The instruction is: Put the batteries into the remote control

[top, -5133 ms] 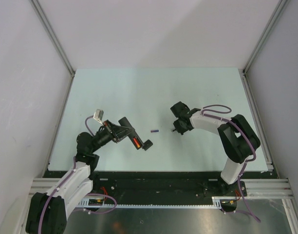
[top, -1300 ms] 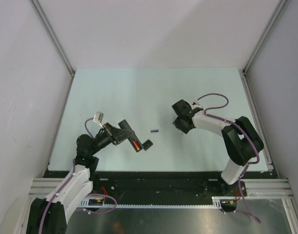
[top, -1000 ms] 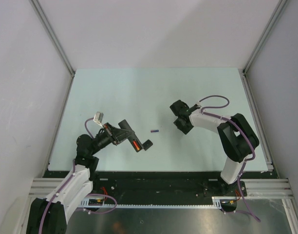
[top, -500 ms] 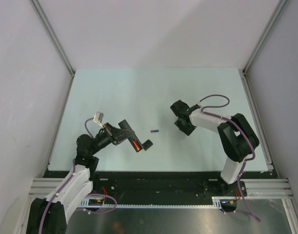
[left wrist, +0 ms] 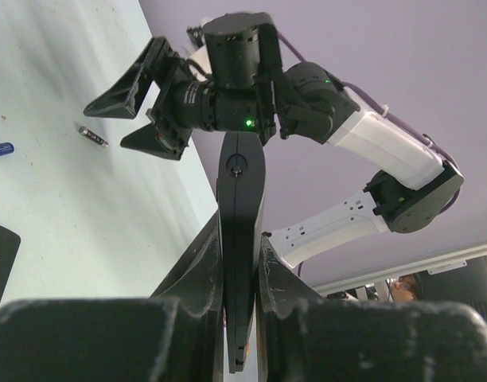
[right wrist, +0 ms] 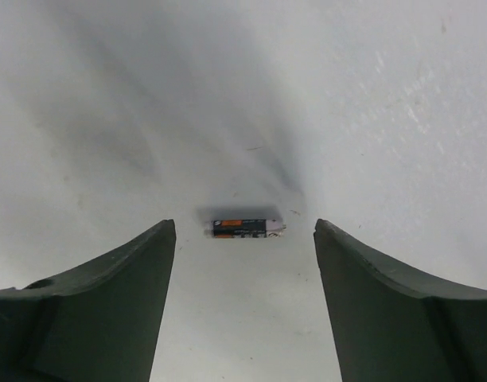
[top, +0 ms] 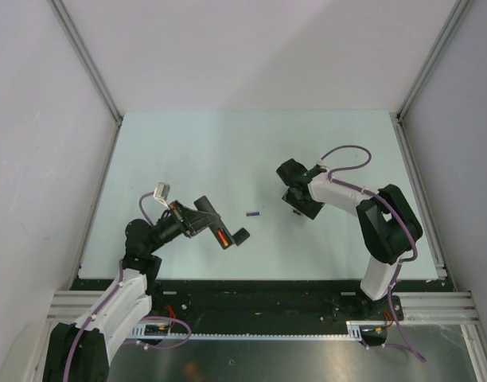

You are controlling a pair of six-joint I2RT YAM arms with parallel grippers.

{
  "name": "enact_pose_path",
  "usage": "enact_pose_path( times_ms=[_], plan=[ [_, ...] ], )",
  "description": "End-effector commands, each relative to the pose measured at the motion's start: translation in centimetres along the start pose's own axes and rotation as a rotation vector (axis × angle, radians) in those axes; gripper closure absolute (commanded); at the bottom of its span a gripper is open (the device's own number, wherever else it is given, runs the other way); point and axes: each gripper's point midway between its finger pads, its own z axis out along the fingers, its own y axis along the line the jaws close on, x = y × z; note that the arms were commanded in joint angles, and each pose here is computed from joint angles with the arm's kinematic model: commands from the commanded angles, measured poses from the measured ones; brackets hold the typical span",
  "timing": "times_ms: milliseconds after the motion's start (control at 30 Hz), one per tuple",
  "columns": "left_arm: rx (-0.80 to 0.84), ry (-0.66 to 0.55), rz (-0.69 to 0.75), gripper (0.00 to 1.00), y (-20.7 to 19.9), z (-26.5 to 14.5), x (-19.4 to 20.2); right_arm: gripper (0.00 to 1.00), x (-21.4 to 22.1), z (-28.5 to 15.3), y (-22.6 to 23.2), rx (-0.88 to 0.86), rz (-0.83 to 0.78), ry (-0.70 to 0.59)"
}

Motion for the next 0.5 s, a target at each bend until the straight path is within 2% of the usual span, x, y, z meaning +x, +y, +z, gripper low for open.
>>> enact_pose_path(
  times_ms=[0, 133, 167, 300, 467],
  plan=[
    [0.039, 0.018, 0.039, 1.00, -1.3, 0.1, 0.0, 0.23, -3.0, -3.8, 1.9, -0.093, -0.182, -0.099],
    [0.036, 0.014, 0.038, 1.00, -1.0, 0.0, 0.1, 0.24, -2.9, -6.0, 3.5, -0.216, -0.504, -0.132],
    [0.037, 0.010, 0.038, 1.00, -1.0, -0.1, 0.1, 0.26, -2.1, -6.3, 4.4, -0.293, -0.681, -0.130],
    [0.039, 0.004, 0.041, 1.00, -1.0, -0.2, 0.2, 0.32, -0.8, -5.3, 4.7, -0.348, -0.939, -0.117],
    [0.051, 0.010, 0.056, 1.00, -1.2, -0.4, 0.5, 0.37, 0.4, -4.4, 4.1, -0.442, -1.081, -0.043]
  ],
)
